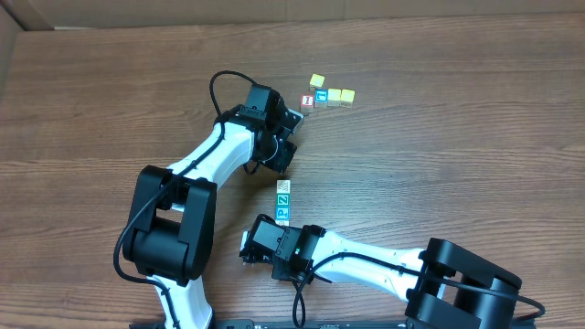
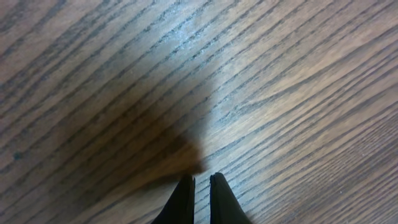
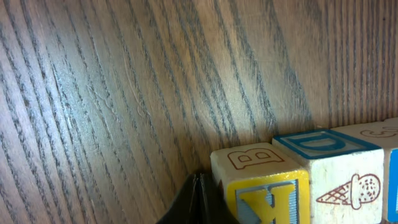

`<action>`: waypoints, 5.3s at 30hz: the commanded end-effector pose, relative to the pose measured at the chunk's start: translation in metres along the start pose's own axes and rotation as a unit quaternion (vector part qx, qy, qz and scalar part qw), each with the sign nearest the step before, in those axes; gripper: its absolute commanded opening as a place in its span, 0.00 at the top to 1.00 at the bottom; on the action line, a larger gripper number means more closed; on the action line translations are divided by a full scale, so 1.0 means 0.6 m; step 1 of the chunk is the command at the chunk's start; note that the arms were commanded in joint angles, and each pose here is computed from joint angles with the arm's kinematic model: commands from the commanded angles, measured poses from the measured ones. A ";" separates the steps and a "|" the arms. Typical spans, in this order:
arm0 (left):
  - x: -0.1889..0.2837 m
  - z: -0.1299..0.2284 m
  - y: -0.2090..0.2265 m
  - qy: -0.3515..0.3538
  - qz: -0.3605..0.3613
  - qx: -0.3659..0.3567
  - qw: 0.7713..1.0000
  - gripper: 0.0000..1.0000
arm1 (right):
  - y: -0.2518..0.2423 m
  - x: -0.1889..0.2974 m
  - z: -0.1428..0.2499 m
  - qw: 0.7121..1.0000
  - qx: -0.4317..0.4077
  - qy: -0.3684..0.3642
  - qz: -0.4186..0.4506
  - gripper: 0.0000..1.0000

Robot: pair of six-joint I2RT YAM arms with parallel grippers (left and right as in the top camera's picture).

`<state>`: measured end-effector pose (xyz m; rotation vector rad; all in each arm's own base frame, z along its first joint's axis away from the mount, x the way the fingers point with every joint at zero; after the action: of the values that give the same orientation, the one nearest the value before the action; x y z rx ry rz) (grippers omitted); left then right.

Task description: Flip 5 blocks

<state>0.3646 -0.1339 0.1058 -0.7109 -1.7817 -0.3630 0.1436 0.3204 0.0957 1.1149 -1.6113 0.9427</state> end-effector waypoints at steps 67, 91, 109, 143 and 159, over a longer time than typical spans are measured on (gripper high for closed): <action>0.011 0.009 0.010 0.008 0.049 -0.013 0.999 0.96 | -0.024 -0.008 0.008 1.000 -0.023 -0.008 -0.013 0.89; 0.247 0.008 0.237 -0.073 -0.040 0.381 0.921 0.81 | -0.218 0.209 0.000 0.947 -0.309 -0.080 -0.030 0.37; 0.250 0.035 0.252 -0.058 -0.036 0.416 0.907 0.00 | -0.470 0.258 0.283 0.743 -0.663 -0.069 0.057 0.00; 0.249 0.034 0.251 -0.058 -0.036 0.415 0.907 0.00 | -0.483 0.266 0.313 0.724 -0.682 -0.071 0.066 0.00; 0.249 0.034 0.251 -0.058 -0.036 0.415 0.907 0.00 | -0.482 0.270 0.312 0.725 -0.682 -0.074 0.068 0.00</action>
<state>0.4145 0.0374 0.2222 -0.0478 -1.8441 0.3974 0.3441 0.0241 0.2140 -0.0172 -1.8517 -0.3886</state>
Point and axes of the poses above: each gripper's point midway between its finger pads, its own x axis back along the fingers, its own y axis along the line the jaws close on, z = x × y, the point moved 10 cm from there along x, back along the fingers, and after that the axes turned 8 degrees about -x, right-handed, at the moved point
